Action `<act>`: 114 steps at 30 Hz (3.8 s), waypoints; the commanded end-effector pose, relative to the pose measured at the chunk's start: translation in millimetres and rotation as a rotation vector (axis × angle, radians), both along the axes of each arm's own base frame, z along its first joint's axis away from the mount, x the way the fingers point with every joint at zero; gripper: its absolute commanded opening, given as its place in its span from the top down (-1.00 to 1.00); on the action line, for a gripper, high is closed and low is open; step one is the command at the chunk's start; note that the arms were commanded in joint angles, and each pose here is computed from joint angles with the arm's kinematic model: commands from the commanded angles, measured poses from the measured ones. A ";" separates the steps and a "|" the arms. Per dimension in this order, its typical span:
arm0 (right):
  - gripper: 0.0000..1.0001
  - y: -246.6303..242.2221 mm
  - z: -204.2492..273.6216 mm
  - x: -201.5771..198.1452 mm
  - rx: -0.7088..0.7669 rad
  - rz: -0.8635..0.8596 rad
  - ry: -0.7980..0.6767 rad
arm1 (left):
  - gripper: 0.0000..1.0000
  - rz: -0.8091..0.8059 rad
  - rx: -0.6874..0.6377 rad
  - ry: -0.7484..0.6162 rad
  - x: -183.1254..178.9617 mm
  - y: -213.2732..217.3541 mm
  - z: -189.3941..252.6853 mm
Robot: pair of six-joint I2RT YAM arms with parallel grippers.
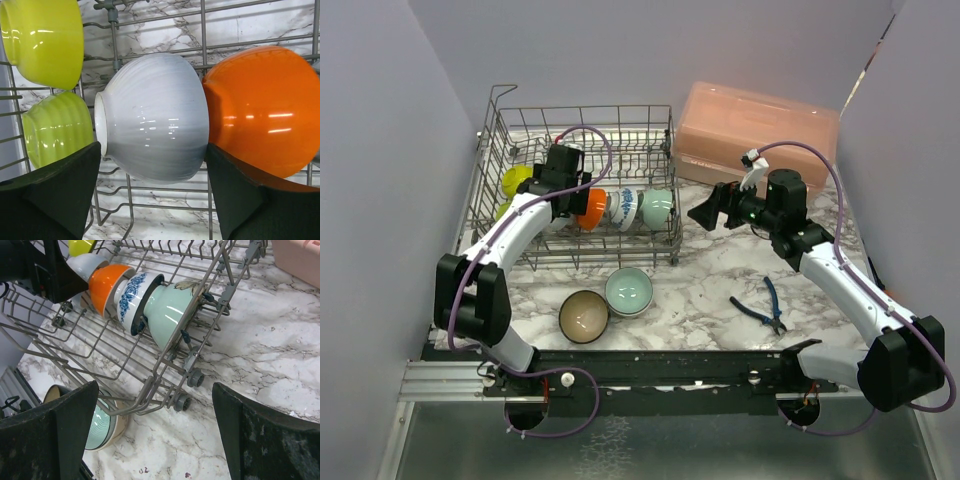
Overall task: Load the bowls into the dish rack
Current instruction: Turn the bowl upside down on the dish rack, then pick up the bowl from the center of the board.
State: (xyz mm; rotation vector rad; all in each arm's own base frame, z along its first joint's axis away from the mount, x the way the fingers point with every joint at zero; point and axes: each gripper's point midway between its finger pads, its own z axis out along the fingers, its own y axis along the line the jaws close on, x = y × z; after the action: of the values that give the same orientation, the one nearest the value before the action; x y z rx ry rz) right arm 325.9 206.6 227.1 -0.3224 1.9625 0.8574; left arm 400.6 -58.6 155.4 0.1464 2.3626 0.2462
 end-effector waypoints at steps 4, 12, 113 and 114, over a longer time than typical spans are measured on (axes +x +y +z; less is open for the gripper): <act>-1.00 2.6 2.5 -8.1 0.011 0.028 -0.005 | -0.64 0.039 0.049 0.056 0.6 14.1 -15.1; -0.99 1.7 7.8 -9.0 0.013 0.025 -0.017 | -0.71 0.043 0.024 0.029 1.6 12.5 -3.0; 0.10 258.2 -148.8 -155.3 -0.630 0.549 -0.047 | -0.98 -0.190 -0.301 -0.769 -52.1 -15.6 172.2; 0.13 259.4 -149.4 -156.2 -0.629 0.554 -0.047 | -0.98 -0.190 -0.302 -0.769 -52.0 -15.6 172.2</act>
State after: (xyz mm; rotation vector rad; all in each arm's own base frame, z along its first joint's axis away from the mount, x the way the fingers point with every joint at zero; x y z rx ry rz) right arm 173.6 457.6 85.2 -1.2383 2.1033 0.5298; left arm 347.9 -76.8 327.9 0.1175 1.5790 -0.1422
